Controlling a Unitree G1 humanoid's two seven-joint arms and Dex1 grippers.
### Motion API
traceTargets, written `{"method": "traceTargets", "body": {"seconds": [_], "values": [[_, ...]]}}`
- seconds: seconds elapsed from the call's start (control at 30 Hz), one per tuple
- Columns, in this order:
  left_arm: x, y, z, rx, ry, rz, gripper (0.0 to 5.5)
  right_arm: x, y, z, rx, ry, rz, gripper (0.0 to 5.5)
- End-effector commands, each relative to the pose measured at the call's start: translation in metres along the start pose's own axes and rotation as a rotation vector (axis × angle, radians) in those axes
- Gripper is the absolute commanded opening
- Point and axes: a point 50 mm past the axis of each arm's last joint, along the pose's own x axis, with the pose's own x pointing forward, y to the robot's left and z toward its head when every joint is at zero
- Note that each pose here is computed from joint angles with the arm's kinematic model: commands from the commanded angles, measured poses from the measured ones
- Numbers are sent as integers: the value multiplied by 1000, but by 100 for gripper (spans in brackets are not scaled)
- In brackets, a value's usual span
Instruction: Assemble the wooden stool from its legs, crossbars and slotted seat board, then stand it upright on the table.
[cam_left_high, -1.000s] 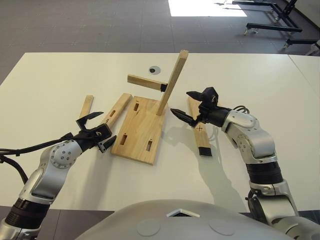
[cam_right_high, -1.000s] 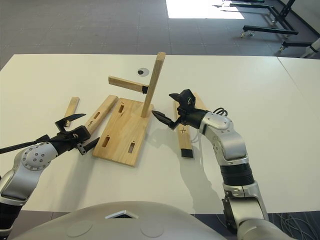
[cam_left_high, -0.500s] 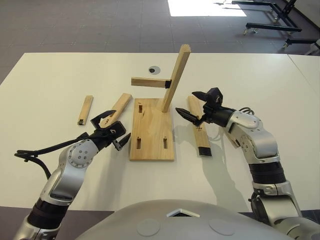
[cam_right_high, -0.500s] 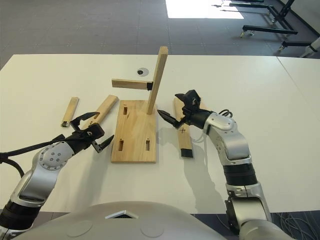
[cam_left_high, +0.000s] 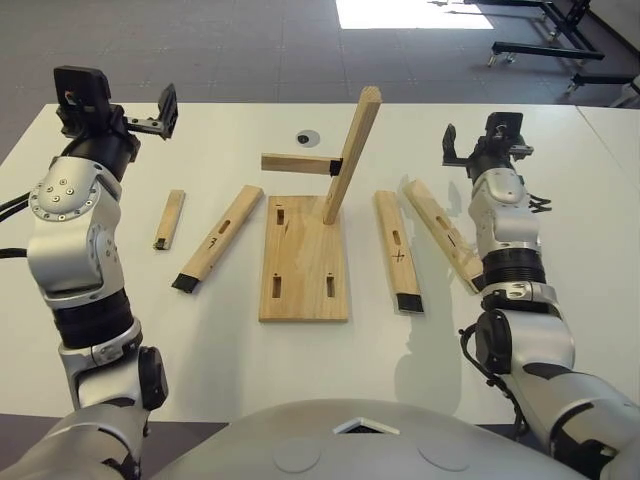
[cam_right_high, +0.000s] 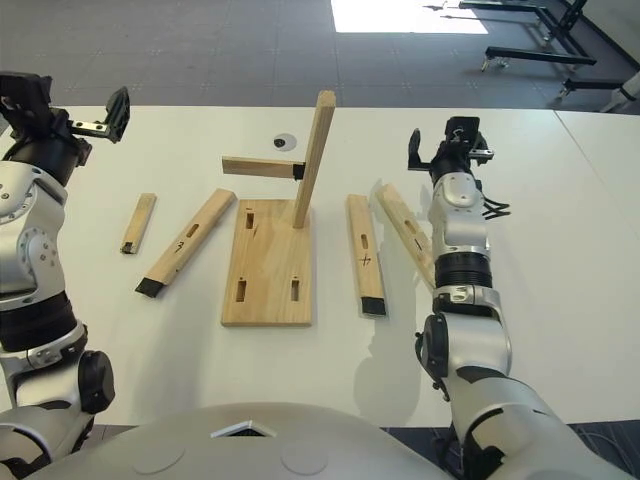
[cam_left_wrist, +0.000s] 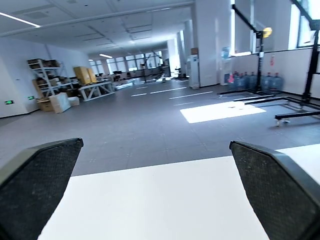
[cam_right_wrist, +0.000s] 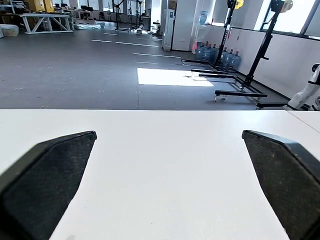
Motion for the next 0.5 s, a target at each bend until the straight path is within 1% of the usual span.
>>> {"method": "traceTargets", "body": {"seconds": [0.03,0.13,0.17,0.23,0.37,0.4,0.43,0.47,0.5], "values": [[0,3,-9,10,-3,87,540,7,3,4,18,-16,-47,536],[2,5,-13,0,8,126,540,11,6,8,35,-25,-67,536],[2,10,-15,4,12,149,540,13,-1,9,56,-21,-103,536],[0,14,-14,41,5,125,540,14,-18,12,61,-34,-156,536],[-3,-3,-9,54,-18,16,540,17,-51,19,69,-29,-209,536],[-2,-5,-9,40,-20,19,540,19,-51,23,63,-40,-195,536],[-1,-8,-9,32,-21,9,540,22,-42,28,67,-52,-117,536],[0,-9,-10,37,-20,8,540,25,-29,35,63,-71,-33,536],[0,-6,-12,25,-12,25,540,27,-9,41,60,-78,92,536]]}}
